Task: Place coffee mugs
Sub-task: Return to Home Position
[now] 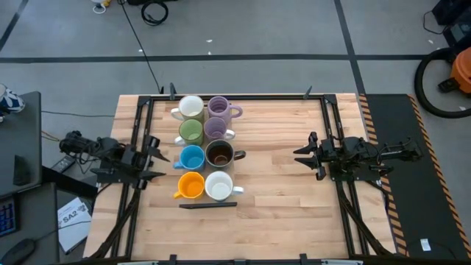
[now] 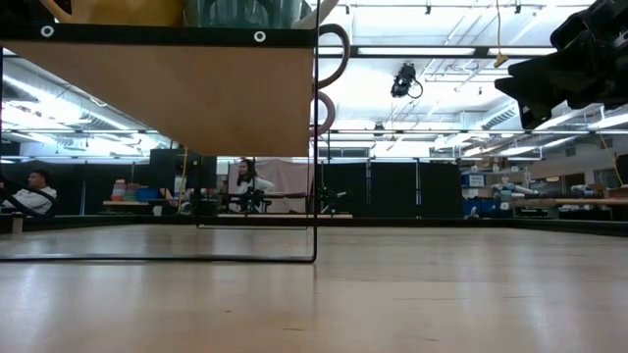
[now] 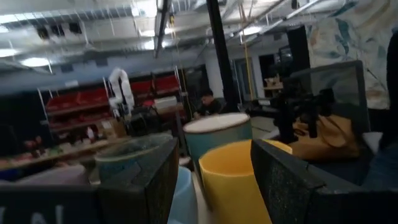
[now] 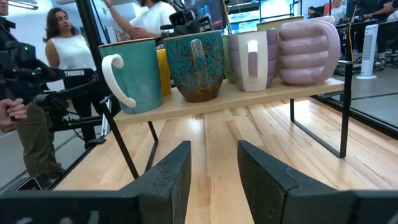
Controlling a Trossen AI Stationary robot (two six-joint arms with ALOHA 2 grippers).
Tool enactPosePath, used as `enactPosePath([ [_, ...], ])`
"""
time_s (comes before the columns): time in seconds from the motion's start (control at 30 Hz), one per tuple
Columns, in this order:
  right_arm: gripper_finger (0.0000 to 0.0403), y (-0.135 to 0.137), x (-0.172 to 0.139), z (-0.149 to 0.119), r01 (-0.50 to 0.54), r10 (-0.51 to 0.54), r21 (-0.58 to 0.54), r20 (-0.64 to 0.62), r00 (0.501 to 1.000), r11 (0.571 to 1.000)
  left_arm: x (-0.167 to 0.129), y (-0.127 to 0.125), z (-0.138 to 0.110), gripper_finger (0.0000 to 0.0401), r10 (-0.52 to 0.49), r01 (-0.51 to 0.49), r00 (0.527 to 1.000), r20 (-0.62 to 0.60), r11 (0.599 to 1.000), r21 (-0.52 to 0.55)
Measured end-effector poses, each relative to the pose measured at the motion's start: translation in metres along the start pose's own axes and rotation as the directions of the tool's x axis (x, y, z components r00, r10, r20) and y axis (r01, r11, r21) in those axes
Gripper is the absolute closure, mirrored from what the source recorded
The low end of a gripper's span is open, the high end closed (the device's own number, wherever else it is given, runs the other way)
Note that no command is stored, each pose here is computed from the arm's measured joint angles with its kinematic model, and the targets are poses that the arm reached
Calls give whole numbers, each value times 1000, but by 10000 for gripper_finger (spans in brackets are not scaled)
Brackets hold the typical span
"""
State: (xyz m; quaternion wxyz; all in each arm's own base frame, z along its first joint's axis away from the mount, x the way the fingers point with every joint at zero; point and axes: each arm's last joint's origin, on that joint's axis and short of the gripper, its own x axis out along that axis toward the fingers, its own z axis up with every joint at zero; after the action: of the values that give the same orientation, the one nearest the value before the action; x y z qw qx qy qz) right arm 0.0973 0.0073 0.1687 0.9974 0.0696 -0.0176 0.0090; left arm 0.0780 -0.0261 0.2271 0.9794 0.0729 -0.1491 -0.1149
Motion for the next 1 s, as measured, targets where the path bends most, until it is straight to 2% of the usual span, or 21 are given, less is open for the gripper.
enactPosePath([
  [0.27, 266, 0, 0, 0, 0, 0, 0, 0, 1000, 1000, 1, 4, -15, 195, 93, -95, 994, 57, 995, 28],
  [0.5, 266, 0, 0, 0, 0, 0, 0, 0, 1000, 1000, 1, 10, -25, 195, 111, -111, 993, 42, 994, 11],
  [0.67, 266, 0, 0, 0, 0, 0, 0, 0, 1000, 1000, 0, 16, -26, 195, 168, -169, 985, 32, 986, 6],
  [0.8, 266, 0, 0, 0, 0, 0, 0, 0, 1000, 1000, 0, 18, -27, 195, 160, -161, 987, 27, 987, 19],
  [1.0, 266, 0, 0, 0, 0, 0, 0, 0, 1000, 1000, -1, 24, -32, 195, 220, -220, 975, -18, 975, -1],
])
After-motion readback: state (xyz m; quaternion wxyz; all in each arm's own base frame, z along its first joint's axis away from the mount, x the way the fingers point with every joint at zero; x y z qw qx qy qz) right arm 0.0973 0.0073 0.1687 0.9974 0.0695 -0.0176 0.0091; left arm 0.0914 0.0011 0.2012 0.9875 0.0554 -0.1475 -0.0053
